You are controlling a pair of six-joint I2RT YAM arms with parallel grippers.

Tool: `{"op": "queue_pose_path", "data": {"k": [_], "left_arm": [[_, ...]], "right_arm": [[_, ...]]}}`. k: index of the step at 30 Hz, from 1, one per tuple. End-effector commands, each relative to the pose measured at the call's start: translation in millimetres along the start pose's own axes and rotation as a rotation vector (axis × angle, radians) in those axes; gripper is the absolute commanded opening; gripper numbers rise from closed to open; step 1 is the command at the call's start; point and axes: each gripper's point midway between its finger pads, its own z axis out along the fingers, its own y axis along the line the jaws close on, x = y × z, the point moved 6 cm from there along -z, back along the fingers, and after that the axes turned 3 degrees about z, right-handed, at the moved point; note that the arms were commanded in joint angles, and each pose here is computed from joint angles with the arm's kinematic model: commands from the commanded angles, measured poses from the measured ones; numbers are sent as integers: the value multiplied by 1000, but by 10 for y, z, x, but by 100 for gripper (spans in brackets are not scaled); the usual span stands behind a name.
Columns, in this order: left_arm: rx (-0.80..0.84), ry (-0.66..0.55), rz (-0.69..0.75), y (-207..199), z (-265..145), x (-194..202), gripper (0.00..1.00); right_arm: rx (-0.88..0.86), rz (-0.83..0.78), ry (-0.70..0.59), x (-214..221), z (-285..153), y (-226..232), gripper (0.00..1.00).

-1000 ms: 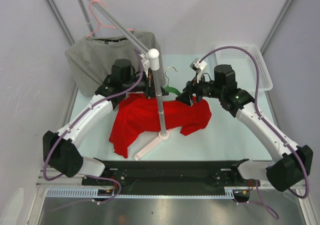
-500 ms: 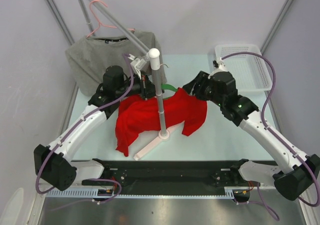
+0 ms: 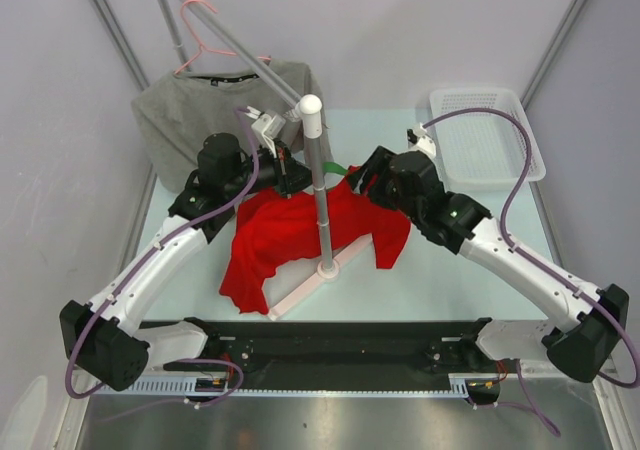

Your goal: Remove the t-shirt from the hanger

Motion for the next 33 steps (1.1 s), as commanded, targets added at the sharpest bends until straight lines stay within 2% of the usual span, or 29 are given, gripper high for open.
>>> {"op": "queue_pose_path", "data": {"k": [1,9,10,12,14,15,18,22,25,33], "left_arm": [[14,-53,53,-79,-56,-139,0],[74,-60,67,-141,-76,-154,0],[90,-62,72,-165,-84,-159,0],[109,-60,65,-173,-93,-162,0],[161,-66,75,-208,-106,-172,0],[173,-69,61,-214,-111,-173,0],[199,-78,55,-208,-130,-187,0],[192,-83,58,-188,-161,-205,0],[201,-84,63,-193,-174,-212,0],[220,-78,57,-199,-164,-204,0]], "right_arm": [[-19,5,-99,-181,-29,246,68],[79,-26,-108,-182,85,198,61],[99,-24,-118,-187,88,165,49],[114,-20,-130,-200,82,121,37],[128,-18,-149,-237,71,81,34],[137,-15,-156,-271,72,50,28],[161,-20,-167,-326,58,-34,17],[258,-32,-212,-473,10,-295,13],[302,-37,-236,-550,-51,-489,0],[451,-13,-298,-858,-237,-1141,0]]}}
